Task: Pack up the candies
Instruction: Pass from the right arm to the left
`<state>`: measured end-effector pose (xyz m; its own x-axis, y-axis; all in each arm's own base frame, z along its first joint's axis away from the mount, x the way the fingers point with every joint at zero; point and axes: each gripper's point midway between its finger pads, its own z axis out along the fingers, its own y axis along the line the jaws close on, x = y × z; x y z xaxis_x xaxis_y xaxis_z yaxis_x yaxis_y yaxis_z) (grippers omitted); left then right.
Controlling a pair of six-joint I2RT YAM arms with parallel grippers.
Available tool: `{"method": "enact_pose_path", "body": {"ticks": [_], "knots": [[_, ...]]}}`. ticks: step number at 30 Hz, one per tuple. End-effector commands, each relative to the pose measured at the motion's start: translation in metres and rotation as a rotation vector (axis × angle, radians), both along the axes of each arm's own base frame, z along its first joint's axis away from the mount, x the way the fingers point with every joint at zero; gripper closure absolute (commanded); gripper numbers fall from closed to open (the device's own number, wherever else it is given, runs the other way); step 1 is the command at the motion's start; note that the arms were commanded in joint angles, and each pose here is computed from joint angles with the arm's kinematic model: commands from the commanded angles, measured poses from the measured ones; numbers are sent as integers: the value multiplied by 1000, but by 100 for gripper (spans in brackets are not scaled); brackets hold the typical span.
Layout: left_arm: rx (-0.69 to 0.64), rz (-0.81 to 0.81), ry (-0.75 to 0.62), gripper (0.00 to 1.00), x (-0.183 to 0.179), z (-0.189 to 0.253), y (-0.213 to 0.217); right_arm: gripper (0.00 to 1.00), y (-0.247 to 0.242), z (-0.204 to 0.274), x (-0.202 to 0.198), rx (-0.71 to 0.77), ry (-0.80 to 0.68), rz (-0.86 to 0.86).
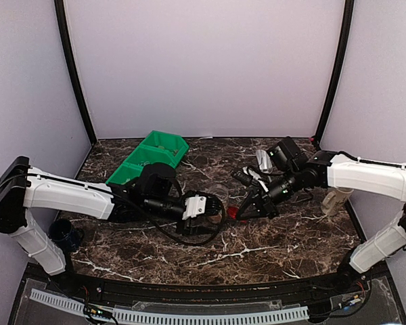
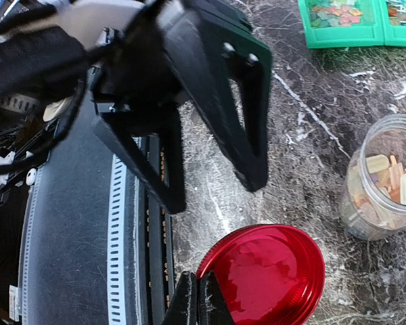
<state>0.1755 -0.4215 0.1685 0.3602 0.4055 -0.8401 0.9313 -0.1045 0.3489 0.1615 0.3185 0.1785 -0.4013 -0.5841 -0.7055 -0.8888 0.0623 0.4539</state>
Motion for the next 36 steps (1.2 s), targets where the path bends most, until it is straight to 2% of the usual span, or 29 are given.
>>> {"method": "enact_pose_path", "body": {"ticks": [1, 8, 12, 19, 26, 36], "knots": [[-34, -63, -131, 35, 0, 16, -10, 100, 8, 16, -14, 59, 10, 87], [-37, -42, -218, 37, 7, 16, -21, 100, 9, 13, -23, 57, 35, 131], [-49, -51, -234, 41, 6, 16, -24, 100, 11, 12, -24, 56, 39, 141], [-51, -84, -230, 61, -1, 13, -28, 100, 11, 10, -23, 50, 43, 142], [-49, -77, -220, 88, -1, 11, -32, 100, 12, 6, -22, 41, 47, 144], [-54, -90, -205, 92, -5, 13, -31, 100, 11, 0, -17, 12, 33, 128]]}}
